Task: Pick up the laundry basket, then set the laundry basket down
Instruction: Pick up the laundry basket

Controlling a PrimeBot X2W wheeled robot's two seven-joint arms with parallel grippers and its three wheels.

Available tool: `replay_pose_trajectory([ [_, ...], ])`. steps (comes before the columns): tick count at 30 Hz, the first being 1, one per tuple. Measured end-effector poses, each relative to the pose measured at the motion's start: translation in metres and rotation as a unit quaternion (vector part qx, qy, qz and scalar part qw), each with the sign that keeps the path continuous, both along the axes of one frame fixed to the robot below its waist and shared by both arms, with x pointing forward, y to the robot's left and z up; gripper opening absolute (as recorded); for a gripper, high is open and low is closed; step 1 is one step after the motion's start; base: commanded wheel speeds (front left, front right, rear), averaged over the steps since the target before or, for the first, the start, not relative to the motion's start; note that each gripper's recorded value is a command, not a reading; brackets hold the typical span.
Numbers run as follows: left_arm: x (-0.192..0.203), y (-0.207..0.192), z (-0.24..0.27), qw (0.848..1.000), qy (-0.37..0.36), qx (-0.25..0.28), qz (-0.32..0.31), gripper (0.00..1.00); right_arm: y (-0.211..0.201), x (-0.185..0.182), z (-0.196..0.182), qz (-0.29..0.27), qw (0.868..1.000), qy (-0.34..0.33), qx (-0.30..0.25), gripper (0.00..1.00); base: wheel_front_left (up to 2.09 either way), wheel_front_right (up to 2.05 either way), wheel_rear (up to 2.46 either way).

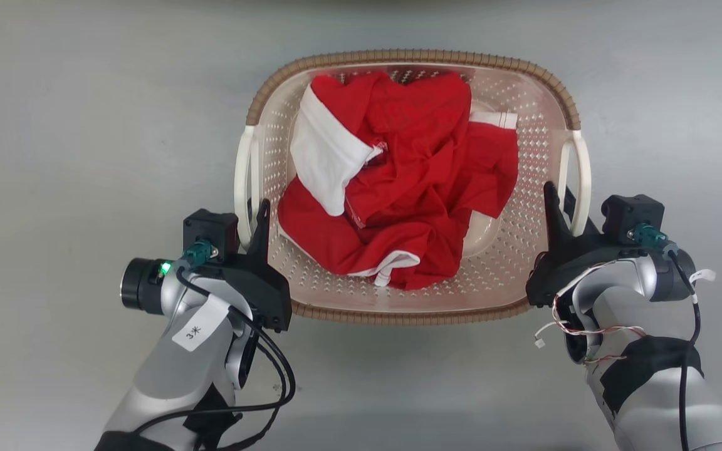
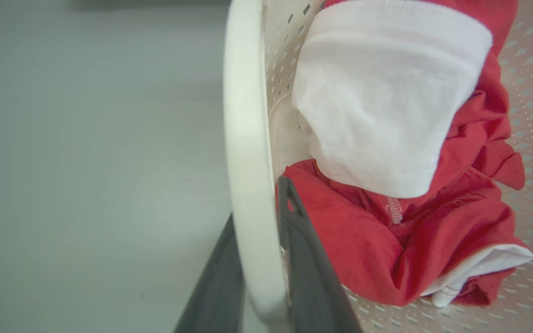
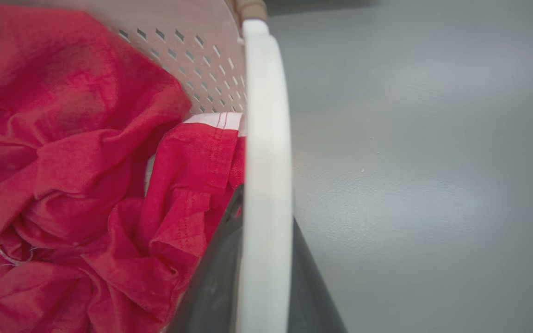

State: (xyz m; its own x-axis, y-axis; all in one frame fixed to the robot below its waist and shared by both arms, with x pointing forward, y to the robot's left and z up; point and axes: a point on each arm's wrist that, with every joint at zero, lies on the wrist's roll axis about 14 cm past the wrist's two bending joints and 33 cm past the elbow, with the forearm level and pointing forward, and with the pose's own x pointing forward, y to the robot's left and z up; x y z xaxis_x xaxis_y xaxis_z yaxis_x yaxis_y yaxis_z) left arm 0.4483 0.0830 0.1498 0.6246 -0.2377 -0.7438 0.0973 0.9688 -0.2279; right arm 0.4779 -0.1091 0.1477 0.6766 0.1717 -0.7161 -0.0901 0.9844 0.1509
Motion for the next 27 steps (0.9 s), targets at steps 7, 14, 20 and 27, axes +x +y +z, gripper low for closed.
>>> replay_pose_trajectory([
  [7, -0.005, 0.004, 0.02, 1.0, -0.005, 0.002, 0.009, 0.0, 0.006, -0.007, 0.02, 0.003, 1.0, -0.001, 0.008, 0.0, 0.0, 0.0, 0.0],
  [14, -0.016, 0.01, 0.043, 1.0, -0.009, 0.005, 0.022, 0.0, 0.016, -0.016, 0.047, 0.007, 1.0, -0.009, 0.023, 0.0, 0.0, 0.0, 0.0],
  [20, -0.028, 0.019, 0.061, 0.999, -0.01, 0.015, 0.028, 0.0, 0.024, -0.027, 0.071, 0.01, 0.999, -0.016, 0.037, 0.0, 0.0, 0.0, 0.0],
  [27, -0.044, 0.023, 0.082, 0.999, -0.014, 0.016, 0.033, 0.0, 0.034, -0.047, 0.096, 0.009, 0.998, -0.009, 0.054, 0.0, 0.0, 0.0, 0.0],
])
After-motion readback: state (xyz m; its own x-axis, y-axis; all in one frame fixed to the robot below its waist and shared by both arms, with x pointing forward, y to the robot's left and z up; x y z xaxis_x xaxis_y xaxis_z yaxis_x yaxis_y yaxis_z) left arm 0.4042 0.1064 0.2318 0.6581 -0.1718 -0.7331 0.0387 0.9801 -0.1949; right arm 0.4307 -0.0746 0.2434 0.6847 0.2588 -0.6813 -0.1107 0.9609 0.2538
